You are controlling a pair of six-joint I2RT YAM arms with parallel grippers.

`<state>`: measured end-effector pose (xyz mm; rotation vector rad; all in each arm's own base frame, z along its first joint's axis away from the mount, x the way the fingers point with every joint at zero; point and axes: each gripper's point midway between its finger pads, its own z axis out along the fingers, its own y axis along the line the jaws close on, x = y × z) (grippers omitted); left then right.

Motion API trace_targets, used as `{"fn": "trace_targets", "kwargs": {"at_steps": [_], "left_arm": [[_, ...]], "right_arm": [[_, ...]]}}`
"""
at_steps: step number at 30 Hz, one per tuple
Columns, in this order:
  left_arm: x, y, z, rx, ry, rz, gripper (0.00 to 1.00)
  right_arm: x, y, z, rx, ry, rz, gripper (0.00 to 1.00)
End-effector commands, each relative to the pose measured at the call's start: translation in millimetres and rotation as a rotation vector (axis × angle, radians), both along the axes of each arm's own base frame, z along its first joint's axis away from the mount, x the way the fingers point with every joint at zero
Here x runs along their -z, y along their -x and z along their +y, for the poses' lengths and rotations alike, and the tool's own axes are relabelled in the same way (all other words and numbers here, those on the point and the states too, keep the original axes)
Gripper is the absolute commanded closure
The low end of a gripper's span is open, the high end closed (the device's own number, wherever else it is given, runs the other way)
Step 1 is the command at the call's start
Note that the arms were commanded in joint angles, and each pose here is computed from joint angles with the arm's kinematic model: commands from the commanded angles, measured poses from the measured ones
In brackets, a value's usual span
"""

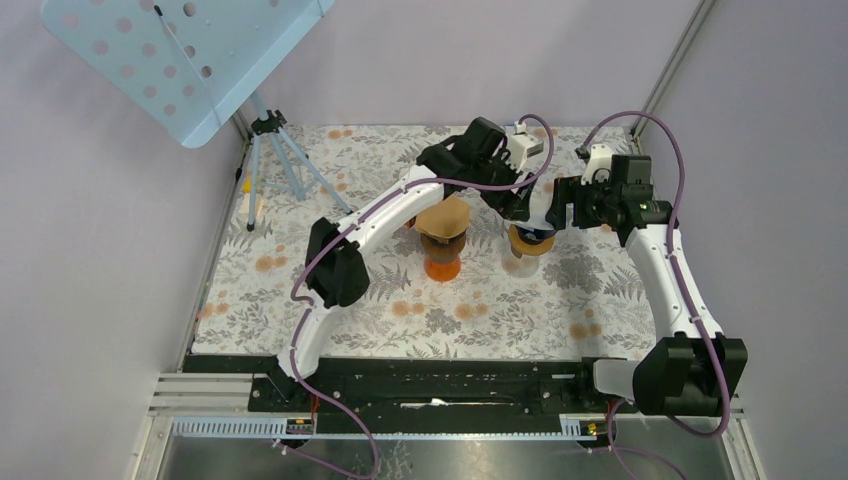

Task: Place the coffee filter in the dripper
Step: Place the coffee filter in the coffee dripper.

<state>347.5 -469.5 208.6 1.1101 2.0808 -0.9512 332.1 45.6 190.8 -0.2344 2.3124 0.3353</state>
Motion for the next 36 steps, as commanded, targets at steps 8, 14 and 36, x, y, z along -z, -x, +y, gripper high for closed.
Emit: {"fn": "trace_targets", "kwargs": {"at_steps": [8,14,36], "left_arm": [[-35.6,-6.0,2.0,-0.034,0.061,-0.066,0.27],[-30.5,-5.0,2.1,-0.038,0.048,-0.065,0.23],[-15.5,-5.0,8.3,-0.059,0.017,-0.063,0.17]], "right_arm": [[-5.7,-7.0,-3.3,-0.008,0.021,-0.027,0.15],[3.3,-5.2,-1.8,-0.011,0.012,-0.013,0.15],[21.5,0.2,-3.8,-0.005,0.022,0.007,0.15]]}}
